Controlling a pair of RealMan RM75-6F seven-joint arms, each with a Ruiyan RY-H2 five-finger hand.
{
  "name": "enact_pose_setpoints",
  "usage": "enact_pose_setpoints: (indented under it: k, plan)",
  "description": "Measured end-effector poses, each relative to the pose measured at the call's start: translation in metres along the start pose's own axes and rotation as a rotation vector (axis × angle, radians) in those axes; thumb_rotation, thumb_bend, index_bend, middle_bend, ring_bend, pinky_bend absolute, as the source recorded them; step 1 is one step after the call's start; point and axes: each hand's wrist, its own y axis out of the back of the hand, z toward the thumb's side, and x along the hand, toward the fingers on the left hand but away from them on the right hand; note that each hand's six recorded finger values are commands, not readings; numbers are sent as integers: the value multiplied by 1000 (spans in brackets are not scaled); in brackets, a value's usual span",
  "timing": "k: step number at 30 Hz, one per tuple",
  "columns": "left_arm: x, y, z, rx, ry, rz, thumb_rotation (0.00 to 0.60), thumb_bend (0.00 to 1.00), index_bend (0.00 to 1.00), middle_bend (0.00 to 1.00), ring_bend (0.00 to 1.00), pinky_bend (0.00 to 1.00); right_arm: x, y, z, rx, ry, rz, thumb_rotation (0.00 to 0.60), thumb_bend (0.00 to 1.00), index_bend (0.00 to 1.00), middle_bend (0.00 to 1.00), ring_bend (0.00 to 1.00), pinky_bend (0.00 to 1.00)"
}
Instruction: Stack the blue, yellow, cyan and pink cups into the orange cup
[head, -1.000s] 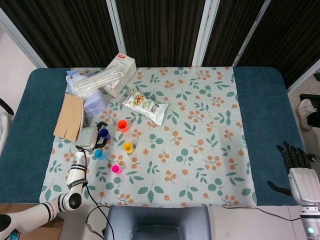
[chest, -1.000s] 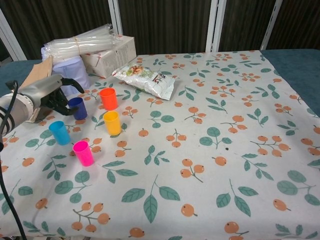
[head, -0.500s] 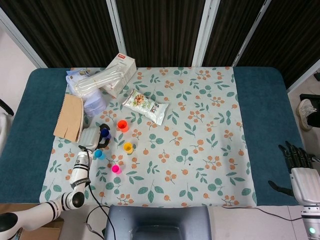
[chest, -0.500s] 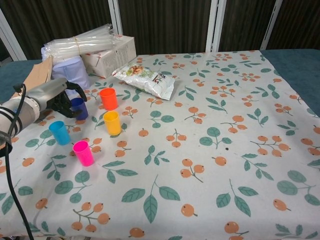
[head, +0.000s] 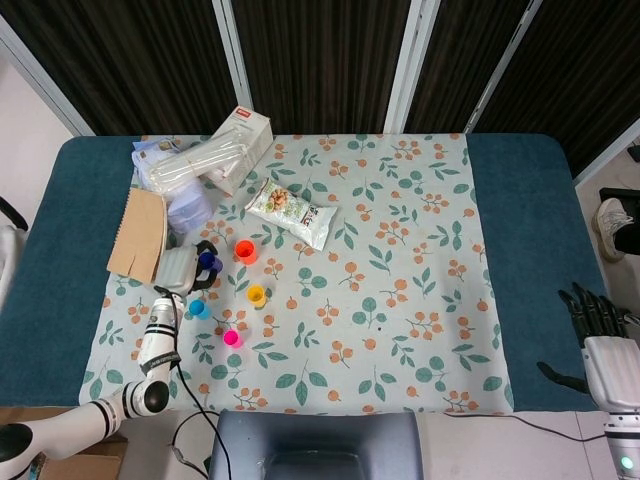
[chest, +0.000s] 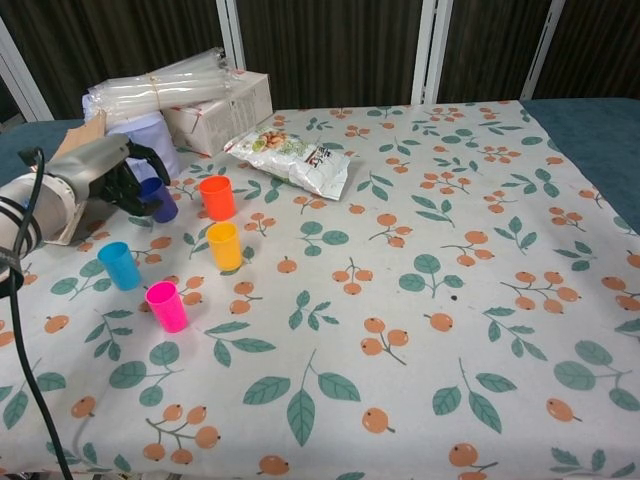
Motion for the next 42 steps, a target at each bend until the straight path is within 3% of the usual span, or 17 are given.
enact_pose_setpoints:
  k: [4, 11, 18, 37, 40, 42]
  plan:
    - [1, 12, 11, -12, -20, 29, 600, 363, 517, 1000, 1000, 1000, 0, 1, 0, -5, 1, -2, 600, 175, 0, 0, 0, 0]
    - [13, 35, 54, -10, -88, 82, 600, 363, 516, 1000, 1000, 1000, 0, 2, -1, -11, -1, -5, 600, 175, 0, 0, 0, 0]
    - [15, 27, 90, 15, -129, 71, 600, 363, 509, 1000, 1000, 1000, 0, 5, -4, -15, -8, -10, 600, 175, 0, 0, 0, 0]
    - [24, 6, 71, 71, -79, 39, 600, 363, 501, 1000, 1000, 1000, 1, 9, -7, -22, -12, -18, 600, 175, 0, 0, 0, 0]
    - [25, 3, 69, 80, -76, 36, 600, 371, 429, 1000, 1000, 1000, 2, 9, -7, -22, -13, -19, 600, 175, 0, 0, 0, 0]
    - [26, 2, 67, 81, -73, 36, 600, 373, 326, 1000, 1000, 1000, 2, 9, -7, -24, -11, -17, 600, 175, 0, 0, 0, 0]
